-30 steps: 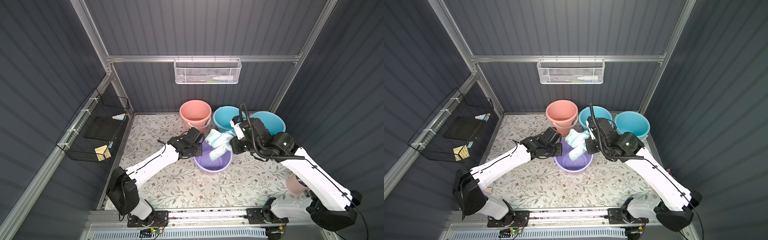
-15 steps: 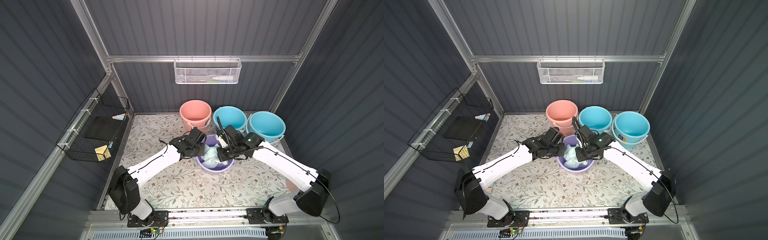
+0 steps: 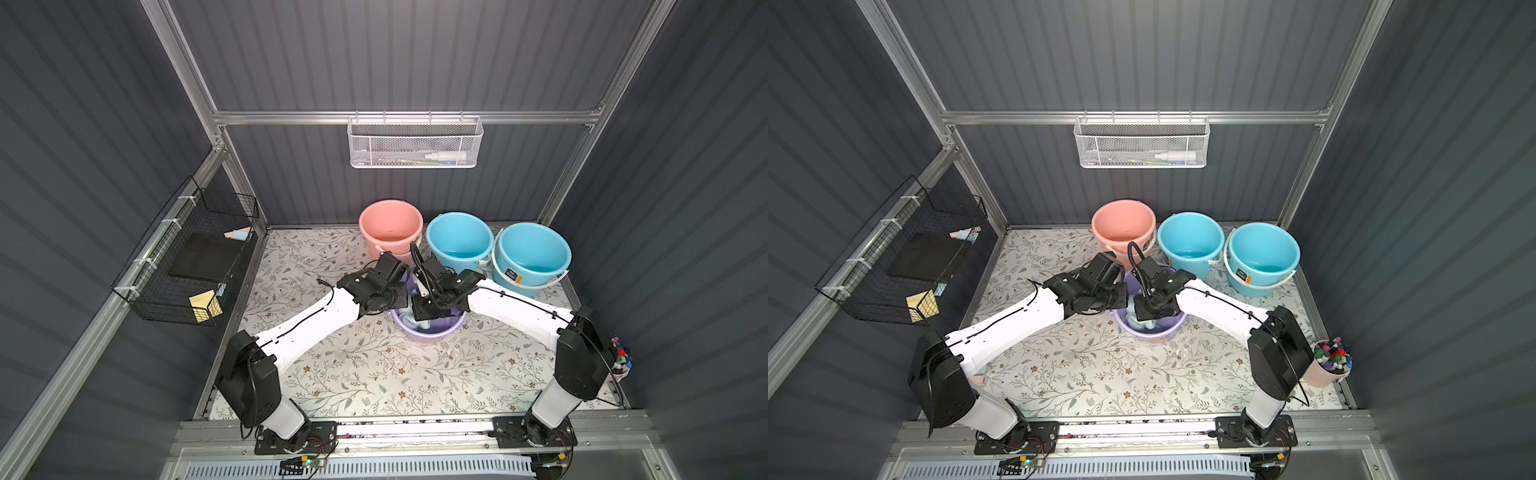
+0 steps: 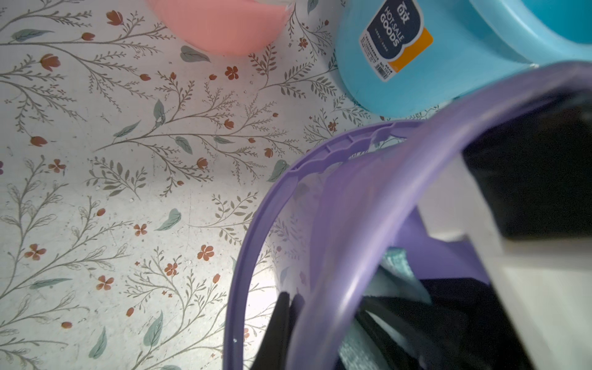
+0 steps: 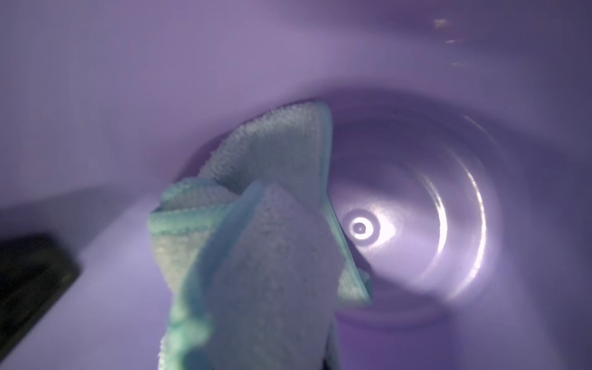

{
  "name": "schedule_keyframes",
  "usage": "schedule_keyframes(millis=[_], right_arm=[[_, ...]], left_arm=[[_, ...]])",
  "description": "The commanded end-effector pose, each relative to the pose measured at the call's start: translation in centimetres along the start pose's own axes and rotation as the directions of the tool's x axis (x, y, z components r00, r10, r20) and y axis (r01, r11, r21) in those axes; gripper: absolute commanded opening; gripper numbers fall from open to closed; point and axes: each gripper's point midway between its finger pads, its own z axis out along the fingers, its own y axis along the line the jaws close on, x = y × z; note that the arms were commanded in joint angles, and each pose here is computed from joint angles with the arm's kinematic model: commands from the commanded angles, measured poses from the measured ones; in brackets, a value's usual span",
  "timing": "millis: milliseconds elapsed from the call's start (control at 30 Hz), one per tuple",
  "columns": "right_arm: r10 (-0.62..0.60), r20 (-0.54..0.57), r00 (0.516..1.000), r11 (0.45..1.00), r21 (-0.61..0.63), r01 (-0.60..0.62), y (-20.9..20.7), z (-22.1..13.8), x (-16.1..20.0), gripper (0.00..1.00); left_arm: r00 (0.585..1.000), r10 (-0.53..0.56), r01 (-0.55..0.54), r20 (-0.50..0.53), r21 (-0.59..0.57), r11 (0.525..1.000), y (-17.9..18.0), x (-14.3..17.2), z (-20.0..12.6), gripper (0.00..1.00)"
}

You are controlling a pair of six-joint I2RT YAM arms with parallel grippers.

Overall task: Wipe the inside of the bucket with a cloth
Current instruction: Wipe the dirt from the inside of the bucket.

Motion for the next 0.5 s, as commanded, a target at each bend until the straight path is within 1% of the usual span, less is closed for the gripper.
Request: schedule_keyframes(millis=[0,133,167,233,300,367,467], right_arm=[[-0.019,0.205,0.979,0.993,0.120,-0.006,-2.4,1.6,-4.3,0.00],[-0.182,0.286,0.941,0.955,0.278,0.100,-4.5,1.7,-6.0,0.00],[-0.236,0.292,0.927,0.937,0.320,0.138,-5.0,1.6,-6.4,0.00],[-0.341,0.270,0.901,0.895,0.388,0.222,-5.8,1.8,-6.5,0.00],[-0.455,0.209,0.866,0.833,0.443,0.331,-6.5,2.0,-6.1,0.00],[-0.552,0.119,0.825,0.767,0.461,0.447,-7.0,2.3,-5.0,0.00],[-0.670,-0.019,0.742,0.670,0.413,0.616,-7.4,2.6,-2.5,0.00]], left_arm=[[0.996,0.070,-0.064,-0.055,0.100,0.993,-2.2,1.8,-0.5,0.00],[0.994,0.080,-0.073,-0.069,0.088,0.993,-2.0,2.0,-0.4,0.00],[0.994,0.081,-0.075,-0.069,0.081,0.994,-1.8,2.0,-0.4,0.00],[0.995,0.081,-0.076,-0.066,0.072,0.995,-1.6,2.0,-0.5,0.00],[0.995,0.078,-0.074,-0.064,0.059,0.995,-1.4,2.0,-0.6,0.00],[0.995,0.076,-0.073,-0.060,0.049,0.996,-1.2,1.9,-0.6,0.00],[0.996,0.074,-0.073,-0.050,0.021,0.997,-0.7,1.8,-0.7,0.00]])
